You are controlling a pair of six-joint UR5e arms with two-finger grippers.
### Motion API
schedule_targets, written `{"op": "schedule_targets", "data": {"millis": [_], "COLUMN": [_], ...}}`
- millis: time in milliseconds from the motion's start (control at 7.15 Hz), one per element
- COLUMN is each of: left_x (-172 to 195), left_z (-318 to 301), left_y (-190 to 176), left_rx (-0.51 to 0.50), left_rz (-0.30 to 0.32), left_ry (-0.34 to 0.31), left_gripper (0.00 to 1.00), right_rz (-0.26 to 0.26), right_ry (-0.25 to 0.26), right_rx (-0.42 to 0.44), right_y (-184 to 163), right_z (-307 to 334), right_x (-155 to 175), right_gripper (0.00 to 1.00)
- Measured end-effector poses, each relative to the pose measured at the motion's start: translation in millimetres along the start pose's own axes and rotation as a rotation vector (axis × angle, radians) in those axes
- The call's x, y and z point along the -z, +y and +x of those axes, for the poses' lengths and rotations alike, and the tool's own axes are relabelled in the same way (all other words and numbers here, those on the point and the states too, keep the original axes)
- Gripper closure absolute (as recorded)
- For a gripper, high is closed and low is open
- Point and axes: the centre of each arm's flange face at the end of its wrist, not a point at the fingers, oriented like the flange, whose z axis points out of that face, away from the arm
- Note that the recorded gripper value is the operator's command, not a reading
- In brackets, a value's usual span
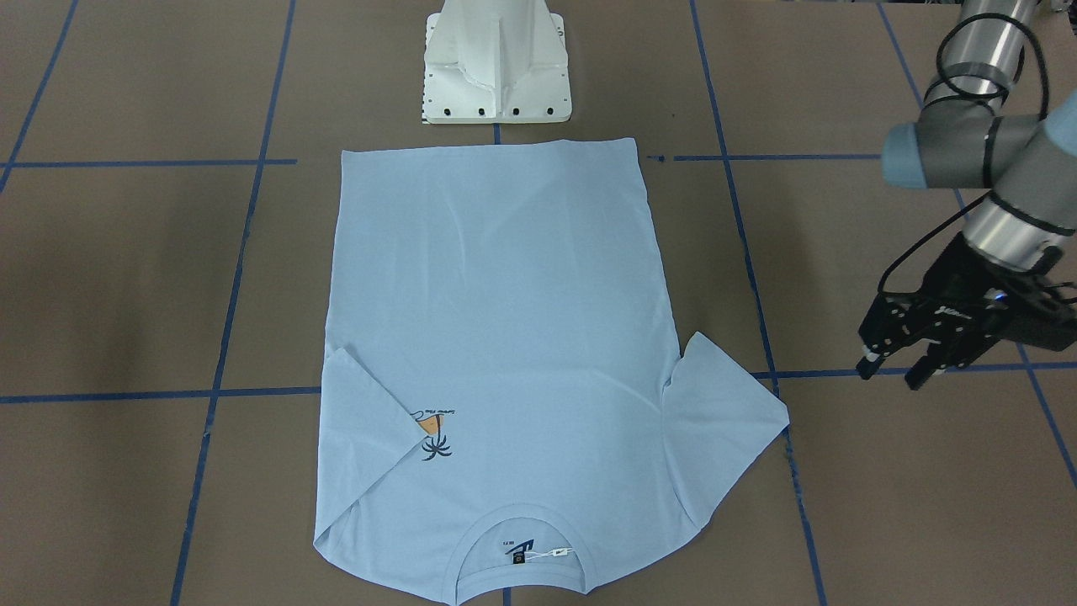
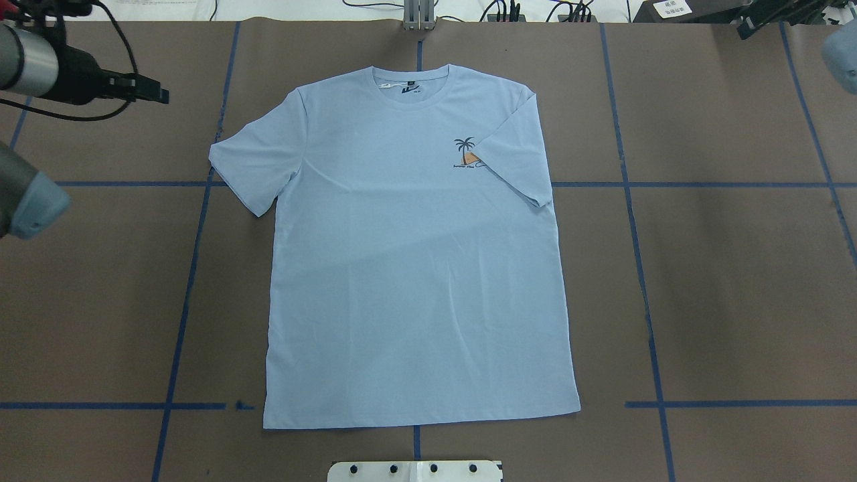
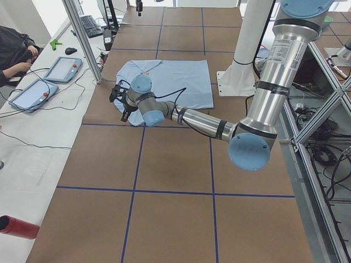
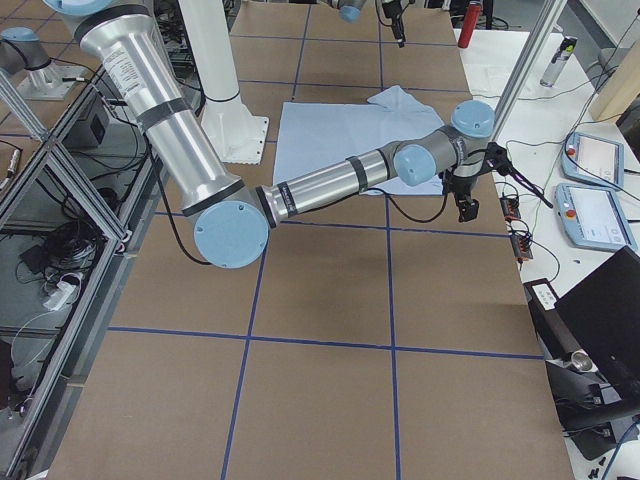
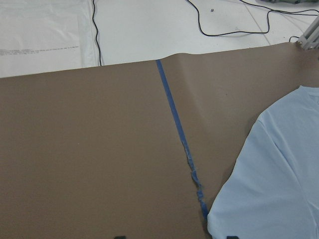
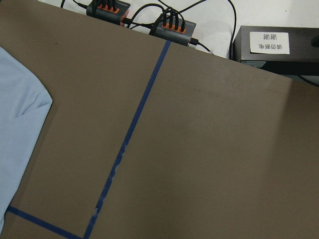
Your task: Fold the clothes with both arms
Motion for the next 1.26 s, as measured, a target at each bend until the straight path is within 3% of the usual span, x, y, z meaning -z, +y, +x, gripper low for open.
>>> {"op": "schedule_targets", "data": {"millis": [280,559,1259], "left_x": [-61,-97,-122], "left_z": [16,21,20], "left_y": [24,45,66], "left_rx": [0.052,0.060,0.055], "left_rz": [0.031,0.049,0.043], "left_ry": [-0.024,-0.061,-0.099], "left_gripper": [0.43,0.43,0.57], "right_rz": [-0.003,-0.007,-0.010], "right_ry": [0.000,0.002,0.006], "right_rx": [-0.002,-0.007,-0.010], "right_y": [13,18,21], "right_z": [13,17,19], "right_x": [0,-2,-4], "right_gripper": [0.00,0.00,0.00]}}
